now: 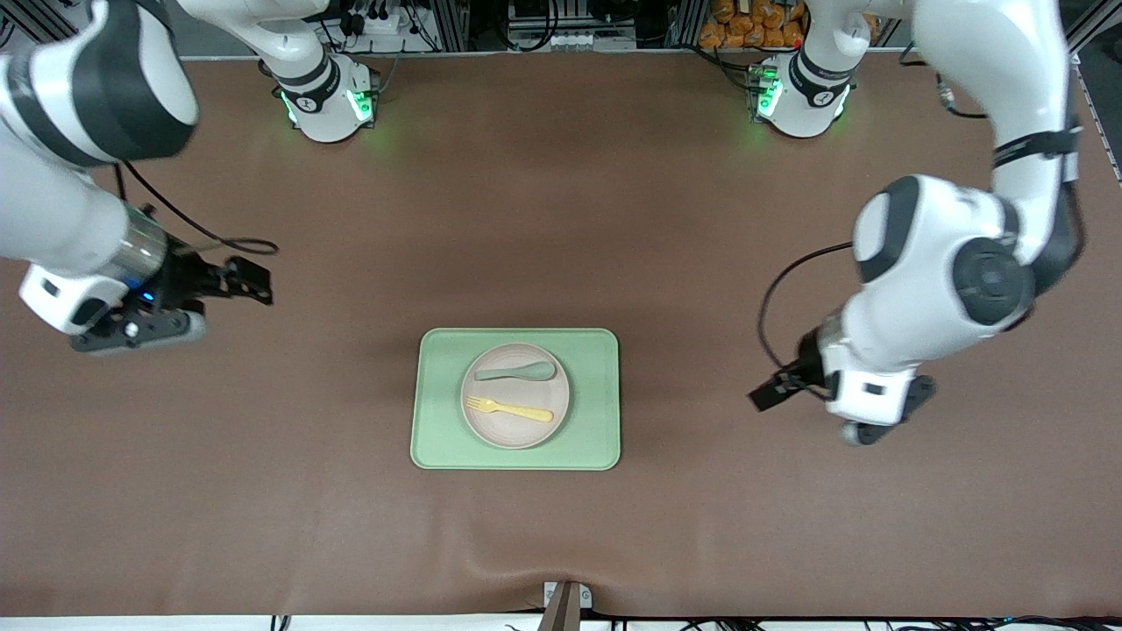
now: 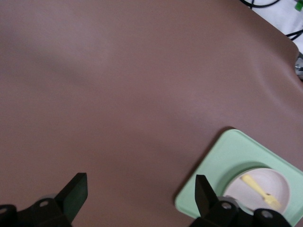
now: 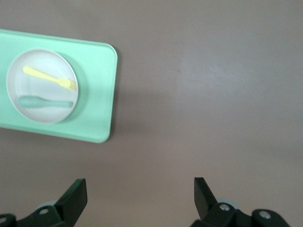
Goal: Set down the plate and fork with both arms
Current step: 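Release the plate and withdraw the left gripper while the right gripper approaches, then position the right gripper above the yellow fork on the plate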
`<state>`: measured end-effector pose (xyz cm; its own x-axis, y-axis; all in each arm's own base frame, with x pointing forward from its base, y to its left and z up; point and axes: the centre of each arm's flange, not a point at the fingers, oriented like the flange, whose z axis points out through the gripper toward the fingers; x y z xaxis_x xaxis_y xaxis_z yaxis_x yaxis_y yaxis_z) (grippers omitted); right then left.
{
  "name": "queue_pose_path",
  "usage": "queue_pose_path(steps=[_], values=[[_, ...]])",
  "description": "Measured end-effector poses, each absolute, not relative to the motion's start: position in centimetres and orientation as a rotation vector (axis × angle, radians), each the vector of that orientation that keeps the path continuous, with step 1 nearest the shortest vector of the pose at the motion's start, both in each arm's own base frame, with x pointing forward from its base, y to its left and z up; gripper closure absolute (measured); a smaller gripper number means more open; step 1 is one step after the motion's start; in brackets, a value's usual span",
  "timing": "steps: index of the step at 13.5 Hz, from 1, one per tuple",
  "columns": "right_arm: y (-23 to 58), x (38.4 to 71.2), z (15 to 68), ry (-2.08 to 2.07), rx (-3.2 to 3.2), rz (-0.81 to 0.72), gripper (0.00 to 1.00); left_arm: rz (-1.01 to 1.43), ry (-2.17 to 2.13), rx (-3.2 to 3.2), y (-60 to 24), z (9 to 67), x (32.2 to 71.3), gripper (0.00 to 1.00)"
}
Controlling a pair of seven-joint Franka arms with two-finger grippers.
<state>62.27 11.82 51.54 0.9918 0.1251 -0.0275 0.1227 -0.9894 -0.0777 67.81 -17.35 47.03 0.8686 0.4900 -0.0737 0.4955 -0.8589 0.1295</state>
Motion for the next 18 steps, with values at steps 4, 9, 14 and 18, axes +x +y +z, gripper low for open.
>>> queue_pose_path(steps=[4,9,14,18], values=[[17.1,64.3,46.4,-0.049,-3.05,0.021,0.0,-0.125,0.57,2.959,-7.7,51.4,66.4,0.0],[25.2,66.3,40.4,-0.085,-3.033,0.005,0.0,-0.129,0.32,3.081,-3.5,55.5,64.0,0.0],[30.9,67.9,34.5,-0.169,-2.99,-0.119,0.0,-0.077,0.032,3.127,-3.3,60.3,61.2,0.0],[32.6,68.0,32.3,-0.194,-2.978,-0.152,0.0,-0.052,-0.004,3.126,-3.9,61.4,60.7,0.0]])
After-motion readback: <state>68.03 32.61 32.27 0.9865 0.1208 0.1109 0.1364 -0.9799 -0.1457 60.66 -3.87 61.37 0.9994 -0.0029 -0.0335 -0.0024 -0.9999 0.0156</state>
